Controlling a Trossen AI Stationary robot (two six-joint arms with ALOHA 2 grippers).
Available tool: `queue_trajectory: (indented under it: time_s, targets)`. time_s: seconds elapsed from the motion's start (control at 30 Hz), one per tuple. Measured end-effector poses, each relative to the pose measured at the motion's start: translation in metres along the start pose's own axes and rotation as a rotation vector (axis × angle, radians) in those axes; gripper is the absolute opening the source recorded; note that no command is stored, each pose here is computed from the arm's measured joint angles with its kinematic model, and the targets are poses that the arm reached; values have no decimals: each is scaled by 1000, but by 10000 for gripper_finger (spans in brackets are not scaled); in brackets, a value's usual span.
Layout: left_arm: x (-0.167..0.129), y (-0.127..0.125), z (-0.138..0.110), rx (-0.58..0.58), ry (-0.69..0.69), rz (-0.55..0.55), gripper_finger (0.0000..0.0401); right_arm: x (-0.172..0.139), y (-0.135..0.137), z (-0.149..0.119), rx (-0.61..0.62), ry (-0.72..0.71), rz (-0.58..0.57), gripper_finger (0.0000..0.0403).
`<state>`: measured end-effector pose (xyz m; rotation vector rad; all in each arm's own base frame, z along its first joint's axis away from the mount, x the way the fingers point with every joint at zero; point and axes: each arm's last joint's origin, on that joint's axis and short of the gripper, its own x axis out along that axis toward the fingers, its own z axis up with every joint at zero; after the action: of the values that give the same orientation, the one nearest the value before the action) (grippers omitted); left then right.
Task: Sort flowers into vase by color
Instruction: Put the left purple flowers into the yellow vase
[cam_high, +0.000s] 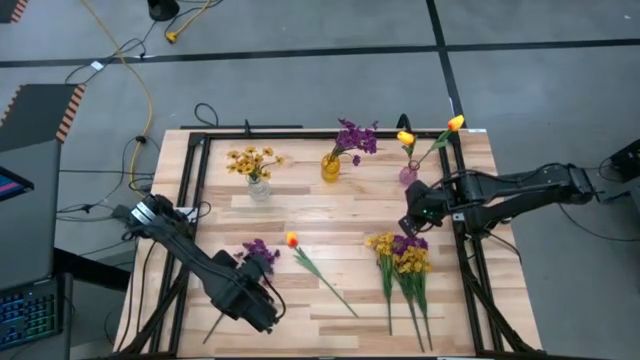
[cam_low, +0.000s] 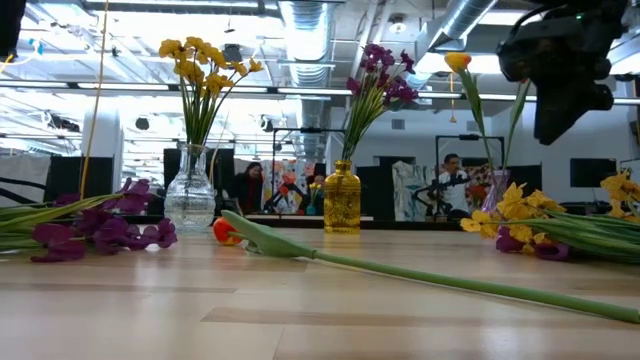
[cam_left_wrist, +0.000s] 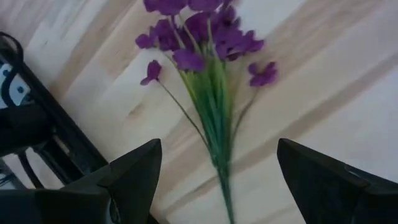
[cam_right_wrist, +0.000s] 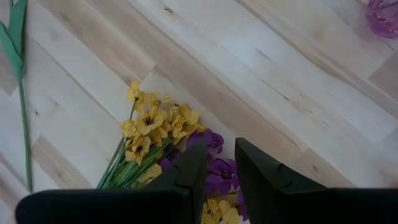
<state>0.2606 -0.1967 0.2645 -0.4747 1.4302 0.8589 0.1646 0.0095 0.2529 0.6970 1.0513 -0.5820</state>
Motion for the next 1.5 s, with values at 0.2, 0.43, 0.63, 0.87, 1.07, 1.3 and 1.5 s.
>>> queue_trajectory:
  time_s: [0.2, 0.43, 0.63, 0.87, 1.07, 1.3, 1.5]
  targets:
    - [33, -3, -5, 1, 11, 15, 307, -1, 2, -3, -22, 6, 8, 113]
    - [74, -6, -11, 2, 29, -18, 307, -1, 5, -6, -44, 11, 16, 113]
    - [95, 0, -15, -13, 35, 22, 307, -1, 5, -7, -47, 12, 17, 113]
    - [116, 6, -18, -28, 28, 34, 307, -1, 5, -7, -46, 12, 16, 113]
    - [125, 7, -19, -13, 22, -5, 307, -1, 5, -7, -46, 12, 16, 113]
    - [126, 6, -19, 8, 16, -16, 271, -1, 5, -7, -46, 12, 16, 113]
    - [127, 2, -19, 30, 15, -52, 180, -1, 5, -7, -46, 12, 16, 113]
